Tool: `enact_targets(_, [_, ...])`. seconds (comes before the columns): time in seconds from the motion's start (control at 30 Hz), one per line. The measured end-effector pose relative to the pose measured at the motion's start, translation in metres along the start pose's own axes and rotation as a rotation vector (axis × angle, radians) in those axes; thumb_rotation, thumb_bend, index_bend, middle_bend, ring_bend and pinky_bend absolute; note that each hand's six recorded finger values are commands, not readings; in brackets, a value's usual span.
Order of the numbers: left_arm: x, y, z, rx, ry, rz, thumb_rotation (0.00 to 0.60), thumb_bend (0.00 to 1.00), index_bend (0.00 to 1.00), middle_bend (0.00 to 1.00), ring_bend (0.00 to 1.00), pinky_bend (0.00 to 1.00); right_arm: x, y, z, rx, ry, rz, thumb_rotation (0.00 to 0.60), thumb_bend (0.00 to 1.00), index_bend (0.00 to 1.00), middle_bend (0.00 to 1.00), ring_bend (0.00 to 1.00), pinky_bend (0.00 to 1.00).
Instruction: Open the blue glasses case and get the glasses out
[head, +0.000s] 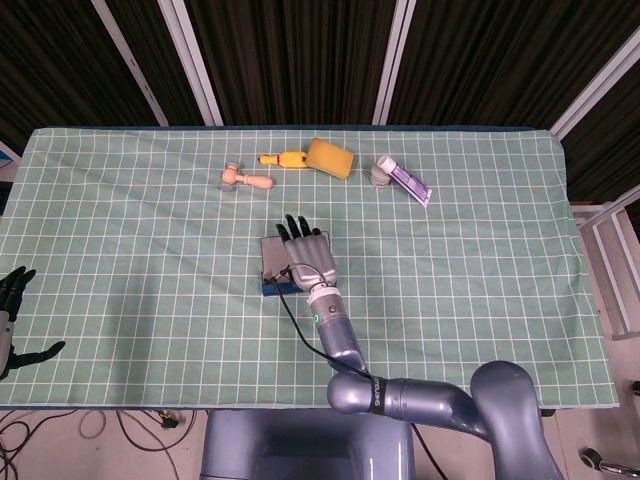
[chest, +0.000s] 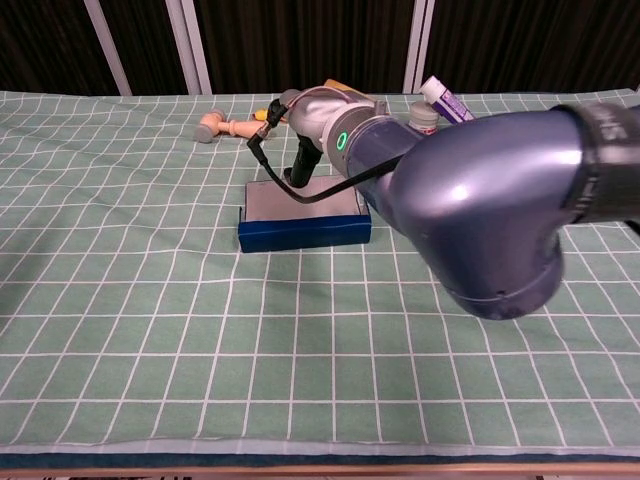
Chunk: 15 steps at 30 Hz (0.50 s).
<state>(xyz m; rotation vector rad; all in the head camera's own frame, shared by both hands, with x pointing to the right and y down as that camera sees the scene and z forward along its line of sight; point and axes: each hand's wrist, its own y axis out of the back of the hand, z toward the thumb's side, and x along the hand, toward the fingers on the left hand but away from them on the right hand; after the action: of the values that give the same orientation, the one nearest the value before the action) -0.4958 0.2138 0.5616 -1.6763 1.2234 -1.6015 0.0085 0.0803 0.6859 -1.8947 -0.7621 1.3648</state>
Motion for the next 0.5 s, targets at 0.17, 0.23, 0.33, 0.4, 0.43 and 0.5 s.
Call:
enact_targets(0.17, [0.0,-0.001,0.001,0.004,-0.003,-0.002,0.6,0.0,0.0,0.0,0.0,0.0,0.024,0.007,-0.005,-0.02,0.03,0.009,0.6,0.52,0.16,0.8,0.88,0.86])
enact_targets(0.23, [-0.001,0.0,0.001,0.004,-0.004,-0.001,0.6,0.0,0.0,0.0,0.0,0.0,0.028,0.006,-0.011,-0.02,0.024,0.019,0.6,0.53,0.16,0.87,0.94,0.93])
enact_targets(0.33, [-0.001,0.0,0.001,0.002,-0.005,0.002,0.6,0.0,0.0,0.0,0.0,0.0,0.03,-0.001,-0.016,-0.026,0.005,0.054,0.6,0.54,0.16,0.92,1.0,0.98])
enact_targets(0.4, [-0.001,0.0,0.0,0.0,-0.004,0.002,0.6,0.0,0.0,0.0,0.0,0.0,0.032,-0.009,-0.018,-0.037,-0.014,0.093,0.6,0.54,0.16,0.93,1.0,0.98])
enact_targets(0.43, [-0.001,0.0,0.0,-0.001,-0.004,0.001,0.6,0.0,0.0,0.0,0.0,0.0,0.033,-0.014,-0.018,-0.043,-0.021,0.113,0.6,0.54,0.16,0.93,1.0,0.99])
enact_targets(0.5, [-0.001,0.0,0.0,-0.004,-0.003,-0.001,0.6,0.0,0.0,0.0,0.0,0.0,0.035,-0.028,-0.016,-0.057,-0.036,0.164,0.6,0.54,0.16,0.93,1.0,0.99])
